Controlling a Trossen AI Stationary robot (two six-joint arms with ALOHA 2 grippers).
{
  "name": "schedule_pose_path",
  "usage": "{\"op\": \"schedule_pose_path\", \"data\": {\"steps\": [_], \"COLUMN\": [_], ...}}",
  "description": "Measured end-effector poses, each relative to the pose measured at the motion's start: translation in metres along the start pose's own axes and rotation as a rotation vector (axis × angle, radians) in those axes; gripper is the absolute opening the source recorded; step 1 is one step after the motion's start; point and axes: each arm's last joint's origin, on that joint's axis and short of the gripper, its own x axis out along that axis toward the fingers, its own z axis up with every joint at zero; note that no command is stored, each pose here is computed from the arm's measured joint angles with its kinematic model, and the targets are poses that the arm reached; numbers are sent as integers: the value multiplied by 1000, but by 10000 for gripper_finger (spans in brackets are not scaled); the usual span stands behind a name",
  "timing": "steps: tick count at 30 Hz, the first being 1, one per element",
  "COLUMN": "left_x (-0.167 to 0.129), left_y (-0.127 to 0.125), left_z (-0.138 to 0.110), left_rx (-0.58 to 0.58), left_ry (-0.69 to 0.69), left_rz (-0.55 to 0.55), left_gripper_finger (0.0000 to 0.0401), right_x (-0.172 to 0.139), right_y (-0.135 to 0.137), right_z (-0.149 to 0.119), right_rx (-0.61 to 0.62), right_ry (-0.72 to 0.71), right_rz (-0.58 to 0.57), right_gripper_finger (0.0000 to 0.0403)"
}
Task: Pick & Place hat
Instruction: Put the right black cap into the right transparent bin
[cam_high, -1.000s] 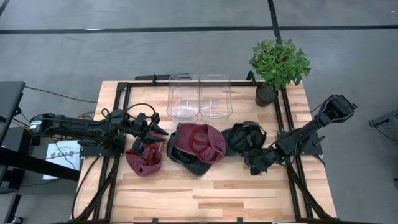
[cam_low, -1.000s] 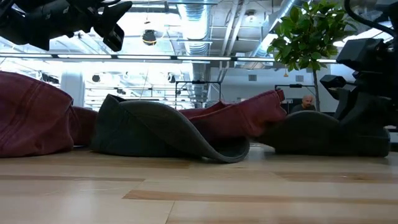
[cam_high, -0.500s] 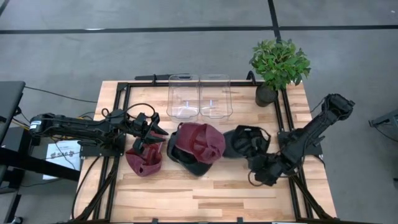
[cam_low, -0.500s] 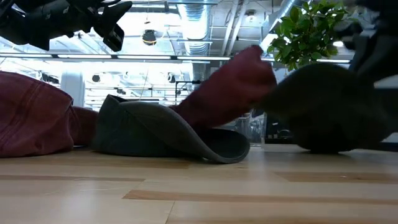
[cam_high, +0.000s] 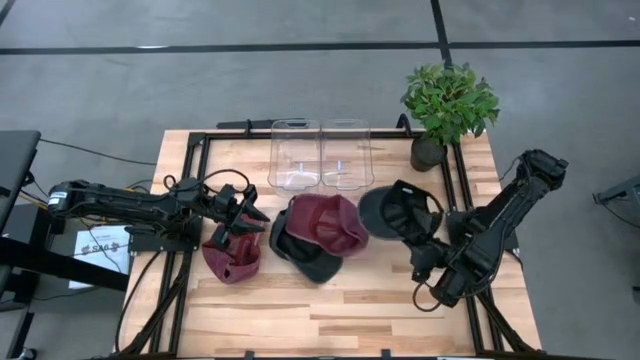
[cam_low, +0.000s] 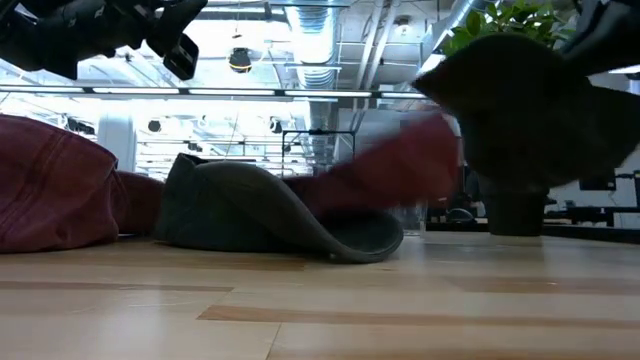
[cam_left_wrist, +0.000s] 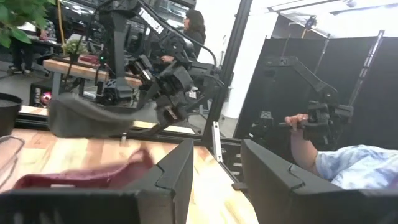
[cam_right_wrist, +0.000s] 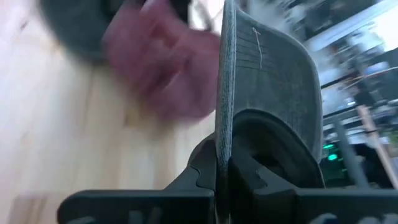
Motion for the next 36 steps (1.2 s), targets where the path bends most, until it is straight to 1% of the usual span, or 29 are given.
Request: {"op": "schedule_pose_path", "data": {"steps": [3, 6, 10, 13, 17, 21, 25, 31, 36], "left_x": [1, 2, 4, 7, 10, 15, 19, 24, 24], "left_y": [-2, -3, -1, 2, 7, 10, 12, 14, 13], "left_z": [0, -2, -5, -9, -13, -16, -20, -28, -27], "left_rx": [-1, -2, -11, -16, -23, -74, -122, -137, -133], "left_ry": [2, 8, 26, 31, 26, 10, 1, 36, 21], "left_rz": [-13, -19, 5, 48, 108, 139, 133, 133, 128], "left_gripper_finger": [131, 131, 131, 131, 131, 131, 131, 131, 131], "right_x": [0, 0, 8, 17, 38, 60, 80, 104, 119], "right_y": [0, 3, 8, 16, 30, 40, 46, 56, 64], "right_z": [5, 12, 27, 38, 49, 53, 54, 57, 61], "right_rx": [4, -49, -87, -156, -288, -410, -479, -555, -609], "right_ry": [-67, -114, -143, -151, -138, -97, -59, -16, -18], "right_rz": [-74, -108, -110, -101, -92, -119, -152, -223, -247], "right_gripper_finger": [1, 1, 1, 2, 4, 2, 5, 2, 5]}}
